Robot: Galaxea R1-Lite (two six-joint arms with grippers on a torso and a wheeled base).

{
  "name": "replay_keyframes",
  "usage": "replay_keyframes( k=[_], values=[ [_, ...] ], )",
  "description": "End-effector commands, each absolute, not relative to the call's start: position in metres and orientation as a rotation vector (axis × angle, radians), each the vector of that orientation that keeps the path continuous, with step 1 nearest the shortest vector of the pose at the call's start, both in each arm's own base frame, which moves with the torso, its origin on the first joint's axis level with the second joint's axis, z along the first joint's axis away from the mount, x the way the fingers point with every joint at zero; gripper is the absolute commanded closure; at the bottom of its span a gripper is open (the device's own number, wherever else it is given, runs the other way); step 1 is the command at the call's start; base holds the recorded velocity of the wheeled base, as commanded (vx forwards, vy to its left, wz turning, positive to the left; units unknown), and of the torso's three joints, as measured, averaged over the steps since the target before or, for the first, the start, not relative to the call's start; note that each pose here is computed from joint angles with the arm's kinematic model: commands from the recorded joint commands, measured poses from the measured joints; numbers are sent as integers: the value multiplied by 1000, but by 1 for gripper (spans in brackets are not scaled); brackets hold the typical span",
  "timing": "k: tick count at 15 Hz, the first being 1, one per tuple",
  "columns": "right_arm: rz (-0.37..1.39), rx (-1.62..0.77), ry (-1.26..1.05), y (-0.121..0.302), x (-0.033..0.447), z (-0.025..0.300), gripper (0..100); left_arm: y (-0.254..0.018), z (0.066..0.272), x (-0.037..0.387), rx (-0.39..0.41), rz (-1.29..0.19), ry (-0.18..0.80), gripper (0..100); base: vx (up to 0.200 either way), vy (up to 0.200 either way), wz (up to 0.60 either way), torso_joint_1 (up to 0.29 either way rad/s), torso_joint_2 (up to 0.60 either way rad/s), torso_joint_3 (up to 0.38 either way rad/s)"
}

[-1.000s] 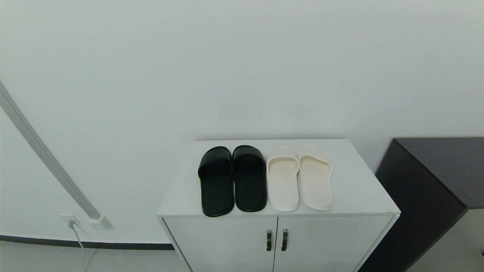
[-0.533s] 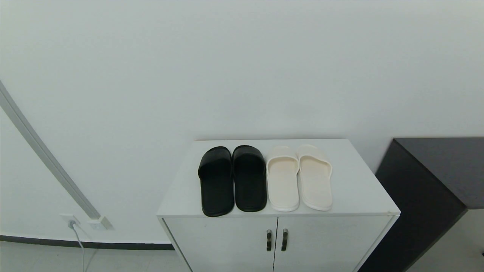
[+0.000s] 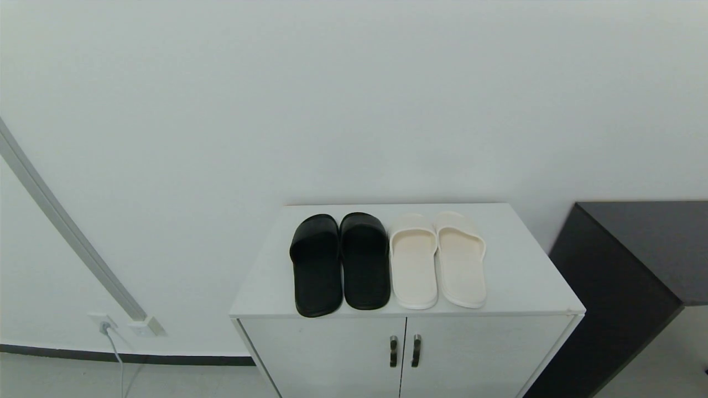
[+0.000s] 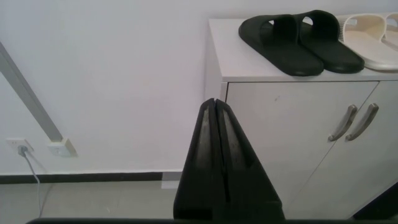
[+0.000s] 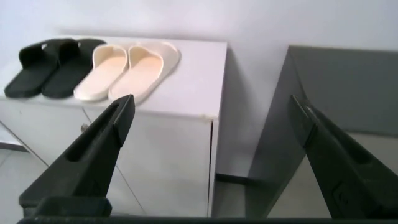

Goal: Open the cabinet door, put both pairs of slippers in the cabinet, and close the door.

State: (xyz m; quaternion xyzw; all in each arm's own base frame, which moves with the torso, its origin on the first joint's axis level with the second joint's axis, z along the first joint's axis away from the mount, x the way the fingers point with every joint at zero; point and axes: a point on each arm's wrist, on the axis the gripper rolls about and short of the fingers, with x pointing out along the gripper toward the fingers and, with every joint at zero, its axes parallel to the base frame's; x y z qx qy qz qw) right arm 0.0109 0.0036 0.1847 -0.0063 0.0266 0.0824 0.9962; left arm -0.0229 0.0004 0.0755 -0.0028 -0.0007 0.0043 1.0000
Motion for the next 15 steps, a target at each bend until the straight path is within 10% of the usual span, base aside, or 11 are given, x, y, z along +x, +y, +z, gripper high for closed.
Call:
replay_keyframes(
  k=[1, 15],
  values=[
    [235, -5, 139, 9, 74, 217, 0, 0, 75, -23, -6, 9, 0, 100, 0, 0, 0, 0, 0, 0],
    [332, 101, 283, 159, 157, 238, 0, 0, 76, -23, -6, 9, 0, 100, 0, 0, 0, 0, 0, 0]
  ],
)
